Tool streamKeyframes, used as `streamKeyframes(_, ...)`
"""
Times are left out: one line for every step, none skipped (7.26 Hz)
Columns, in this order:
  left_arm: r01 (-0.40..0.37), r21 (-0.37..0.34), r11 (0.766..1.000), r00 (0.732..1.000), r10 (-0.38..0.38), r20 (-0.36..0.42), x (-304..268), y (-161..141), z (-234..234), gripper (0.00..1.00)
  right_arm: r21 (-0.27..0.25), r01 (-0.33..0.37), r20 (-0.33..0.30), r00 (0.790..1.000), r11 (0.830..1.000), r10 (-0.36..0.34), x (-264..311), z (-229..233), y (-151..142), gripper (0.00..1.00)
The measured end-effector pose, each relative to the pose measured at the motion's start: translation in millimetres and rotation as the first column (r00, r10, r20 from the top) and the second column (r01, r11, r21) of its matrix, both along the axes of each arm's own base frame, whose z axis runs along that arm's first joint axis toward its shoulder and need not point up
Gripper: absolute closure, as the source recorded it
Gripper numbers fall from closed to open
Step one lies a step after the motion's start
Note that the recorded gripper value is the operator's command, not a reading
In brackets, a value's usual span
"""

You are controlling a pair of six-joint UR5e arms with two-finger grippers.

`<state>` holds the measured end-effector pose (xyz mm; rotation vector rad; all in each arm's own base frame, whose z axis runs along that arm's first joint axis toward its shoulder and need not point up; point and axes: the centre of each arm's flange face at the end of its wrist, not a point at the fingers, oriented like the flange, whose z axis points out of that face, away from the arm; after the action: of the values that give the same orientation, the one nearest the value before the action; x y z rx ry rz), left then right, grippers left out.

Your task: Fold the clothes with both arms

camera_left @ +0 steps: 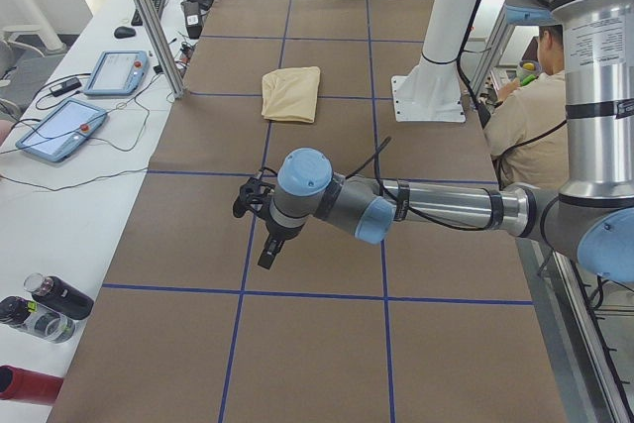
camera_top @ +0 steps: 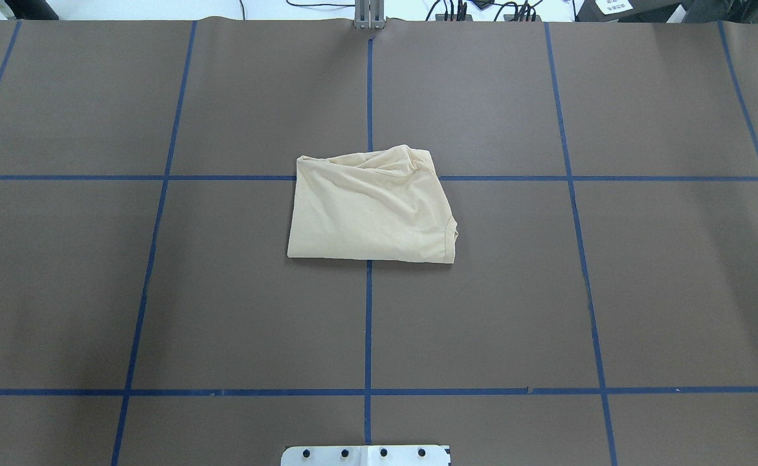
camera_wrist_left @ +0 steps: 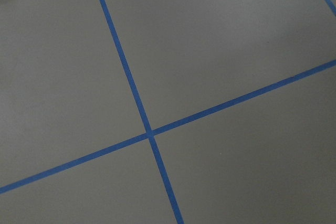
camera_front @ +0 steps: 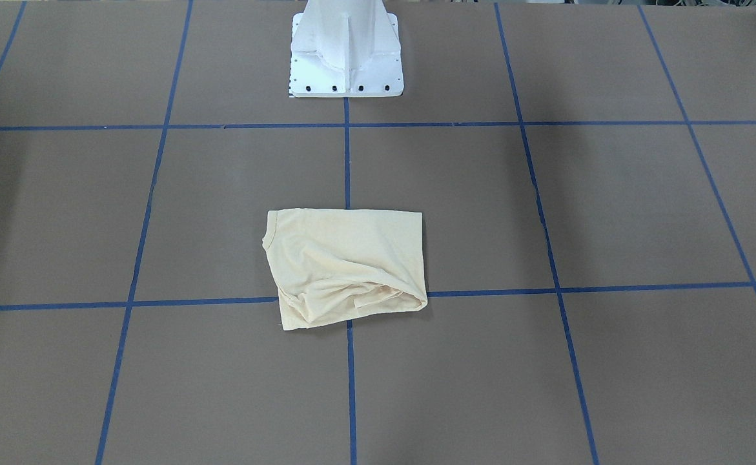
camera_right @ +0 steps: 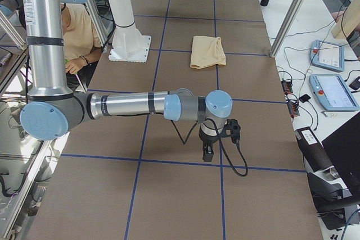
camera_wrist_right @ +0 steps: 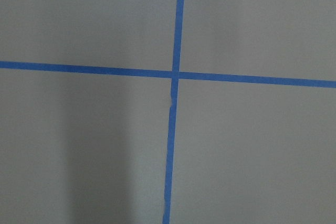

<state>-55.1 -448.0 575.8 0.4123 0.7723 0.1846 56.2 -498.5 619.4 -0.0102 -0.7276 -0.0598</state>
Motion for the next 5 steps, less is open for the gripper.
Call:
streamKeyframes(0.003, 0.006, 1.000, 1.000, -0.003, 0.009, 0.1, -5.1, -4.4, 0.00, 0.000, 0.000, 0.004, 1.000, 1.000, 0.000, -0.6, -1.0, -0.2, 0.00)
streamKeyframes(0.006, -0.001, 1.000, 1.000, -0.006, 0.013, -0.1, -9.9, -8.0, 0.00, 0.000, -0.002, 0.006, 1.000, 1.000, 0.002, -1.0, -2.3, -1.1, 0.00)
streamKeyframes(0.007, -0.021, 1.000, 1.000, -0.007, 0.016, -0.2, -11.4, -7.5, 0.00, 0.003, -0.005, 0.006, 1.000, 1.000, 0.005, -1.1, -4.7, -2.0, 0.00)
streamKeyframes(0.008, -0.036, 0.999, 1.000, -0.007, 0.017, -0.1, -11.6, -5.0, 0.00, 0.003, -0.007, 0.007, 1.000, 1.000, 0.007, -1.2, -6.0, -2.0, 0.00)
streamKeyframes(0.008, -0.050, 0.999, 1.000, -0.007, 0.018, -0.1, -10.5, -0.4, 0.00, 0.005, -0.008, 0.008, 1.000, 1.000, 0.008, -1.3, -7.3, -2.4, 0.00)
